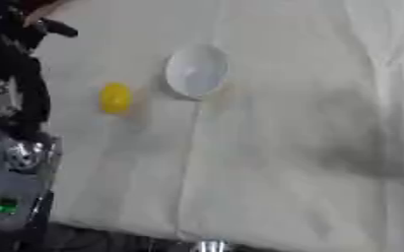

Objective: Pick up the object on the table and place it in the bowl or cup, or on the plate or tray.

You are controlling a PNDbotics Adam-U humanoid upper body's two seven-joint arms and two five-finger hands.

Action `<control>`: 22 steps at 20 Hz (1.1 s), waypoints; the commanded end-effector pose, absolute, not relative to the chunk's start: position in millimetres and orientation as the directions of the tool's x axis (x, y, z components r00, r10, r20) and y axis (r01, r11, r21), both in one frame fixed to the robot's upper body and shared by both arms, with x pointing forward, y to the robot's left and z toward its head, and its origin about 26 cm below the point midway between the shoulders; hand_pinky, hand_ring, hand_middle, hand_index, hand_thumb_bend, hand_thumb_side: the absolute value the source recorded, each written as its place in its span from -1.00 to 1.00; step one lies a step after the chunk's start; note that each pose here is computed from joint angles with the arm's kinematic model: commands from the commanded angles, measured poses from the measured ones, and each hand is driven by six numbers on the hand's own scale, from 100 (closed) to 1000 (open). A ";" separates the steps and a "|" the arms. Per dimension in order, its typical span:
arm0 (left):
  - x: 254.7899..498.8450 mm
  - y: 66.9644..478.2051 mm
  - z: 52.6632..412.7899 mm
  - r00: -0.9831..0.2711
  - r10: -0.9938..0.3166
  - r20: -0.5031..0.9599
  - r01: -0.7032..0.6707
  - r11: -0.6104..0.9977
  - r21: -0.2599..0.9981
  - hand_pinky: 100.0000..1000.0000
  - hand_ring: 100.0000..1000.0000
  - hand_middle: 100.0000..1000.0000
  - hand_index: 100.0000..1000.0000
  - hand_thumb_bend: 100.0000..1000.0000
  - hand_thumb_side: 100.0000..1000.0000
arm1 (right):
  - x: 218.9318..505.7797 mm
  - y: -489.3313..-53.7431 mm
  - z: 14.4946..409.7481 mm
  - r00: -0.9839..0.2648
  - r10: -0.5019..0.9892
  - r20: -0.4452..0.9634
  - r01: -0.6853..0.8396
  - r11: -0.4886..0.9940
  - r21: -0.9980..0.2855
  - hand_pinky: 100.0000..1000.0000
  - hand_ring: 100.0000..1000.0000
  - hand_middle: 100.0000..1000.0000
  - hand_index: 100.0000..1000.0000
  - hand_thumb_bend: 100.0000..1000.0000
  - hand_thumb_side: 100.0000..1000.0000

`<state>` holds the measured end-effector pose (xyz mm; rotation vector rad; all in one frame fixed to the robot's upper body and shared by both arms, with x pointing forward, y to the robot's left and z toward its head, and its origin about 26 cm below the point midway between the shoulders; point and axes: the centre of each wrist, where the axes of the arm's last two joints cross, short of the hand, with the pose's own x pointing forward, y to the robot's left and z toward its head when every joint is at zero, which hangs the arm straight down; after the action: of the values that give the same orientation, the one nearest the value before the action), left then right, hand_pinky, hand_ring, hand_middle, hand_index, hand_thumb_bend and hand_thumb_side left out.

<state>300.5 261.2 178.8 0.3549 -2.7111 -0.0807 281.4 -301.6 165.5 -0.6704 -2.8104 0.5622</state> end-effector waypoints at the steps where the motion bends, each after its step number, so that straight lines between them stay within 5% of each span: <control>1: 299.7 261.5 182.2 -0.891 -0.261 0.372 -0.234 0.965 0.115 -0.16 0.45 0.47 0.66 -0.62 0.91 | 280.6 -303.1 173.3 -0.877 0.474 0.074 0.407 0.817 -0.410 -0.22 0.48 0.80 0.77 -1.00 1.00; 6: 300.3 261.5 181.0 -0.888 -0.266 0.376 -0.236 0.964 0.124 -0.19 0.43 0.45 0.65 -0.60 0.87 | 280.6 -303.1 173.2 -0.874 0.481 0.074 0.413 0.813 -0.410 -0.24 0.46 0.78 0.76 -1.00 1.00; 10: 304.3 269.2 178.5 -0.845 -0.335 0.417 -0.291 0.942 0.167 -0.39 0.30 0.35 0.59 -0.45 0.38 | 280.2 -304.0 172.7 -0.870 0.487 0.077 0.420 0.814 -0.400 -0.28 0.44 0.75 0.73 -1.00 1.00; 11: 305.4 271.5 179.5 -0.827 -0.366 0.426 -0.315 0.930 0.188 -0.36 0.32 0.37 0.60 -0.50 0.46 | 280.1 -304.2 172.6 -0.869 0.489 0.078 0.422 0.814 -0.398 -0.27 0.44 0.76 0.74 -1.00 1.00; 12: 306.9 278.8 180.1 -0.792 -0.430 0.433 -0.351 0.901 0.254 -0.47 0.25 0.32 0.59 -0.30 0.20 | 280.0 -304.5 172.5 -0.868 0.491 0.079 0.425 0.814 -0.396 -0.30 0.42 0.74 0.72 -1.00 1.00; 17: 312.6 317.7 199.6 -0.555 -0.773 0.307 -0.521 0.610 0.597 -0.39 0.31 0.39 0.63 -0.21 0.14 | 279.4 -305.5 172.1 -0.862 0.501 0.083 0.431 0.809 -0.400 -0.33 0.40 0.72 0.70 -1.00 0.98; 22: 313.5 325.9 220.3 -0.403 -0.911 0.089 -0.603 0.337 0.723 -0.25 0.38 0.47 0.67 -0.16 0.13 | 279.4 -305.1 171.8 -0.861 0.502 0.084 0.430 0.805 -0.408 -0.35 0.38 0.71 0.69 -1.00 0.94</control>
<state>315.5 320.6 207.7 1.2232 -2.1521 -0.7746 281.2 -303.1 165.9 -0.7136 -2.7937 0.5428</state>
